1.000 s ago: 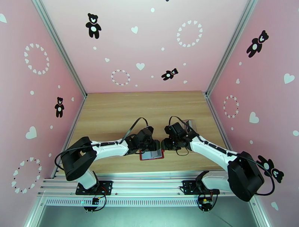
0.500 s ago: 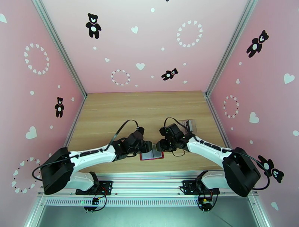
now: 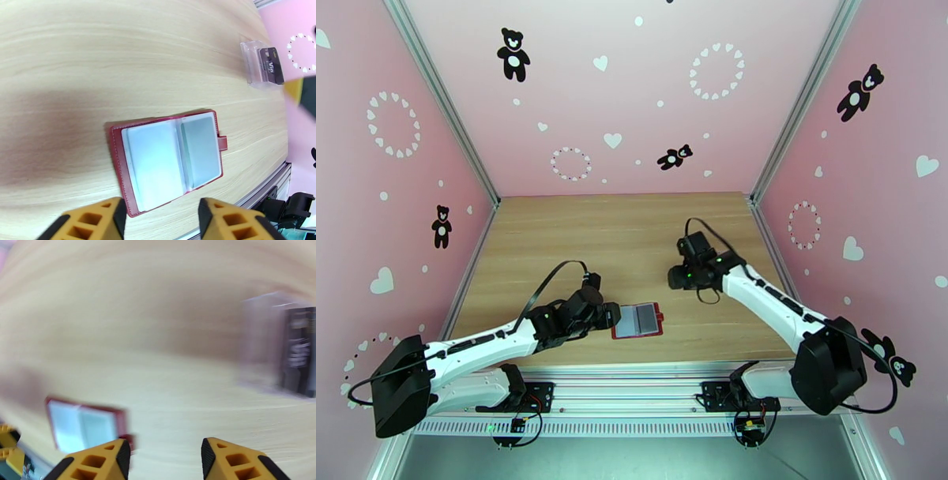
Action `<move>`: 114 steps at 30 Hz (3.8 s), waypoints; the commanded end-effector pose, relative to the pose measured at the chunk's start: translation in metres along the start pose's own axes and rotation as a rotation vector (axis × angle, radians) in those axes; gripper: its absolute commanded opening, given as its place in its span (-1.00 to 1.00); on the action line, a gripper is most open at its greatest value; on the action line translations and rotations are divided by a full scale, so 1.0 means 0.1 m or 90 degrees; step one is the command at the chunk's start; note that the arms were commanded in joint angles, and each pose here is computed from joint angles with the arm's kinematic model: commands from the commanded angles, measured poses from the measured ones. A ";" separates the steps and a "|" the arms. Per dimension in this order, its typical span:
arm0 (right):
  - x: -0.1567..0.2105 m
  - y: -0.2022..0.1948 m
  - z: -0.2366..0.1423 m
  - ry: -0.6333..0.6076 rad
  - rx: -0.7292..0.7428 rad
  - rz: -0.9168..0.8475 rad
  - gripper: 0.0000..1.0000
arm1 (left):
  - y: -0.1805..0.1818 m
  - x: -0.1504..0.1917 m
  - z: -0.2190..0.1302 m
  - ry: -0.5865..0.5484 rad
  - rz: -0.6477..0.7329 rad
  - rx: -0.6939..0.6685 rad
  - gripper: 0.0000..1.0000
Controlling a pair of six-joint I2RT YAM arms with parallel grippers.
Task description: Put the credit cards into the card holder
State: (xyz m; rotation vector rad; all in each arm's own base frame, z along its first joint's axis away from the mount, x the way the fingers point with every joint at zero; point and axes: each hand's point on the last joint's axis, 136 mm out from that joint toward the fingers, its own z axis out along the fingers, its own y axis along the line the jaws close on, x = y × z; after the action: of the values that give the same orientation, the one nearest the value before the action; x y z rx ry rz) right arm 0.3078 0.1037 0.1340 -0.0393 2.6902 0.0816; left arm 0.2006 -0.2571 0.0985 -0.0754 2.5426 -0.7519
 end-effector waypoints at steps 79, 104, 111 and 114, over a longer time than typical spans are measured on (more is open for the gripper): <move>-0.25 -1.33 0.40 0.139 0.248 0.057 -0.75 | 0.03 0.08 0.18 0.029 0.004 -0.014 0.19; -0.19 -0.25 -0.42 -0.021 -0.159 0.114 -1.00 | 0.01 0.08 0.09 0.021 -0.001 0.011 0.21; 0.32 0.79 -0.47 0.030 -0.419 0.064 -1.00 | 0.08 0.21 0.32 0.070 -0.008 -0.026 0.13; 0.63 1.09 -0.31 0.087 -0.456 0.043 -1.00 | 0.07 0.26 0.40 0.085 -0.010 -0.025 0.06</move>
State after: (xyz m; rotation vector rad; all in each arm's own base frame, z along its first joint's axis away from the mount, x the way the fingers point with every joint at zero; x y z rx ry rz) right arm 0.2448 0.1798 0.1456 -0.1563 2.6542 0.8935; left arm 0.1933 -0.2644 0.0496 -0.0568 2.6880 -0.6781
